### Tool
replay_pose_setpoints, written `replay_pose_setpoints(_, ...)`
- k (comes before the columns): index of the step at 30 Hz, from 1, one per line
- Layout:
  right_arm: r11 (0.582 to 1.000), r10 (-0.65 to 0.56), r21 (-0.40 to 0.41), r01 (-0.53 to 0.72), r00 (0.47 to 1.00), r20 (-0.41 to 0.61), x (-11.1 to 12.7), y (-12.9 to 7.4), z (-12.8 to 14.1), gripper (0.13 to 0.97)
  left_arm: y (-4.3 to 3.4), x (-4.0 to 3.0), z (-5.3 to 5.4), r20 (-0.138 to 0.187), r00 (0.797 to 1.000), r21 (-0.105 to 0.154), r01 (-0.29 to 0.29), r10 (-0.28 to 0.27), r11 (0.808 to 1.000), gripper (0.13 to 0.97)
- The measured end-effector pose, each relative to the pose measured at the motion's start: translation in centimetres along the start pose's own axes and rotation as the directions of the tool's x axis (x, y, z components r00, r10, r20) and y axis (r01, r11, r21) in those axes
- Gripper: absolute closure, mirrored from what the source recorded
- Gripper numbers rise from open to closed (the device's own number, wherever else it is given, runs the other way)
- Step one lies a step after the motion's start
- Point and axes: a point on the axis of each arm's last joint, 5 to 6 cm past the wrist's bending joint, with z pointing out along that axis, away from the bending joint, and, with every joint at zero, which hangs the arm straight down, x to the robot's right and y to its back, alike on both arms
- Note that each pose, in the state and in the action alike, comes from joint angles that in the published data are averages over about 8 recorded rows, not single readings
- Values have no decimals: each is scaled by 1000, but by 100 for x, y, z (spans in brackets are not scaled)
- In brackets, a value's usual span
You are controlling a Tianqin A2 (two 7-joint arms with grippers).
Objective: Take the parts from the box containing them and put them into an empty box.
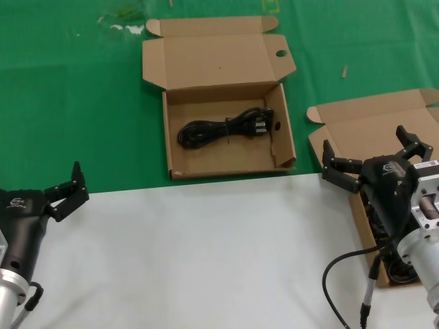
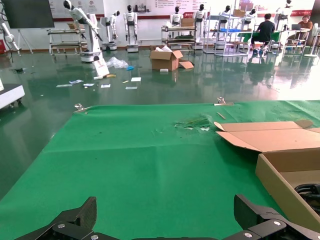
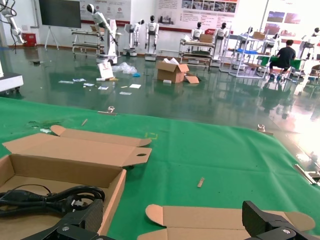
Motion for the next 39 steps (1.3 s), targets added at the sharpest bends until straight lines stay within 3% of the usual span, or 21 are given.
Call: replay_pose_setpoints(39, 1000, 0, 0, 0, 1000, 0, 0, 0, 0, 130, 0, 0, 0, 0, 1000, 0, 0, 0, 1000, 132)
